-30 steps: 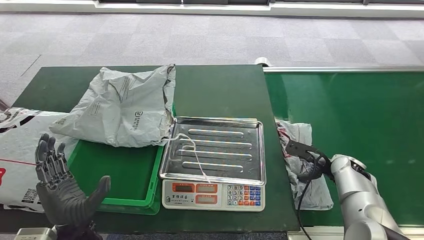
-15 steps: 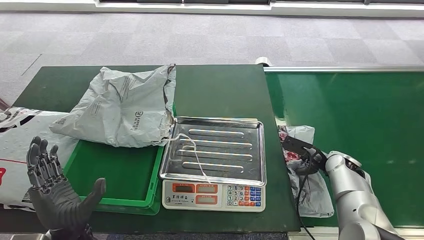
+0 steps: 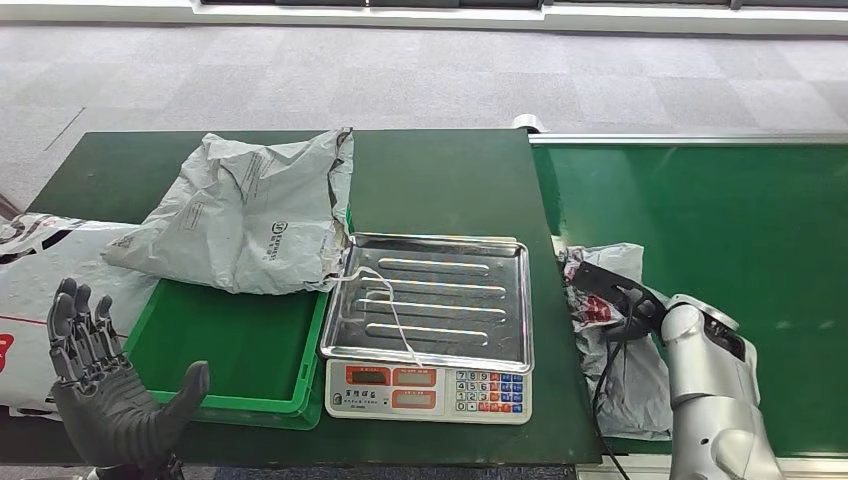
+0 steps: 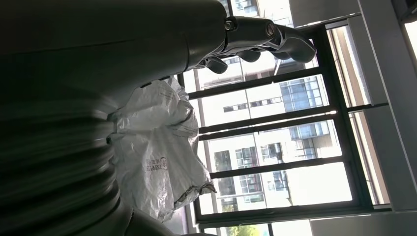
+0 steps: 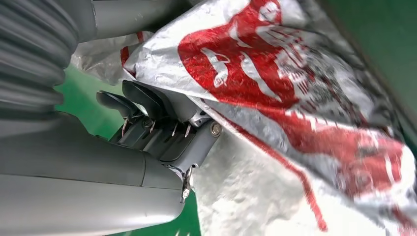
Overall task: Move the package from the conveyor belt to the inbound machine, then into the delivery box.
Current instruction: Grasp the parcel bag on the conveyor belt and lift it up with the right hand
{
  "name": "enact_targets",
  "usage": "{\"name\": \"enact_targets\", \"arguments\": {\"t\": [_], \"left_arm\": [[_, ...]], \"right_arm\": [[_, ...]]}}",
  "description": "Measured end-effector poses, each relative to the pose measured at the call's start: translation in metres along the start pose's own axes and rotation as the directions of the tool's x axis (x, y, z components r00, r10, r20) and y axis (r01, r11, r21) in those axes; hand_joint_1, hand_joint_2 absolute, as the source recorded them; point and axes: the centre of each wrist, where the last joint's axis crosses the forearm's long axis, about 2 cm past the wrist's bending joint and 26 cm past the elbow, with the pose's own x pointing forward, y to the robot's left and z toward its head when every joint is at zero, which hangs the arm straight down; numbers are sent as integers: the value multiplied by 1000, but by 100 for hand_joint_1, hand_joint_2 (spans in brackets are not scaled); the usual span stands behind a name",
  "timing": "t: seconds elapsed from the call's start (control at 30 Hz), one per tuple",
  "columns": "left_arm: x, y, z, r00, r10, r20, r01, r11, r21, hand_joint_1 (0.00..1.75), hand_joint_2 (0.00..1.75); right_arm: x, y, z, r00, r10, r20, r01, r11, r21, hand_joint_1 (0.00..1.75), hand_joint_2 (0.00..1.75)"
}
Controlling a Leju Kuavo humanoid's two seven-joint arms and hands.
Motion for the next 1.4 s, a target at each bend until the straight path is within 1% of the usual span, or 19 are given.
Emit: {"name": "enact_targets", "arguments": {"t": [0.07, 0.13, 0.2, 0.23, 0.33, 0.4, 0.47, 0.53, 0.63, 0.77, 0.8, 0.83, 0.87, 0.93, 0.97, 1.07, 1.17, 1.3, 1.4], "left_arm": [[0, -1, 0, 1000, 2, 0, -2, 1000, -1, 0, 175], [-1, -1, 0, 1000, 6, -2, -6, 1000, -4, 0, 175], [-2, -3, 0, 1000, 8, -3, -8, 1000, -7, 0, 175], [-2, -3, -1, 1000, 7, -3, -7, 1000, -7, 0, 175], [-5, -5, -2, 1000, 5, -4, -5, 1000, -1, 0, 175], [-6, -7, -3, 1000, 1, -6, -1, 1000, 7, 0, 175], [-8, -8, -4, 1000, -2, -7, 2, 1000, 13, 0, 175], [-9, -8, -4, 1000, -3, -9, 3, 1000, 16, 0, 175], [-10, -9, -5, 1000, -4, -10, 4, 1000, 18, 0, 175], [-10, -9, -5, 1000, -4, -10, 4, 1000, 19, 0, 175], [-10, -10, -6, 1000, -1, -8, 1, 1000, 20, 0, 175], [-13, -14, -9, 1000, 14, -2, -14, 1000, 18, 0, 175], [-16, -20, -14, 999, 36, 5, -36, 999, 12, 0, 175], [-23, -32, -25, 997, 79, 18, -79, 997, -7, 0, 175], [-25, -35, -28, 996, 90, 21, -90, 996, -14, 0, 175], [-29, -41, -32, 994, 103, 24, -102, 994, -29, 0, 175], [-32, -45, -34, 994, 108, 21, -107, 993, -40, 0, 175], [-35, -47, -33, 994, 108, 13, -107, 993, -50, 0, 175], [-37, -48, -33, 994, 107, 8, -106, 993, -52, 0, 175]], "right_arm": [[5, -5, 13, 999, 32, -11, -33, 996, -79, 175, 175], [12, -12, 31, 995, 79, -57, -88, 981, -174, 175, 175], [19, -21, 55, 989, 119, -93, -141, 948, -284, 175, 175], [24, -25, 69, 987, 133, -91, -157, 926, -343, 175, 175], [41, -37, 109, 984, 175, -11, -157, 849, -505, 175, 175], [51, -41, 130, 979, 198, 37, -140, 802, -581, 175, 175], [59, -44, 144, 977, 207, 56, -126, 766, -630, 175, 175], [66, -45, 150, 975, 211, 69, -116, 748, -653, 175, 175], [72, -46, 150, 972, 216, 88, -106, 746, -658, 175, 175], [72, -46, 150, 972, 217, 91, -105, 746, -657, 175, 175], [78, -48, 146, 968, 226, 113, -100, 753, -651, 175, 175], [97, -53, 131, 949, 260, 180, -94, 777, -623, 175, 175], [124, -60, 114, 912, 307, 273, -98, 807, -582, 175, 175], [178, -68, 84, 809, 390, 439, -146, 858, -493, 175, 175], [192, -68, 79, 774, 405, 488, -159, 869, -469, 175, 175], [215, -65, 70, 710, 414, 570, -179, 889, -422, 175, 175], [231, -56, 63, 663, 412, 625, -202, 902, -381, 175, 175], [245, -43, 58, 603, 381, 701, -204, 923, -326, 175, 175], [250, -37, 56, 588, 367, 721, -205, 930, -306, 175, 175]]}}
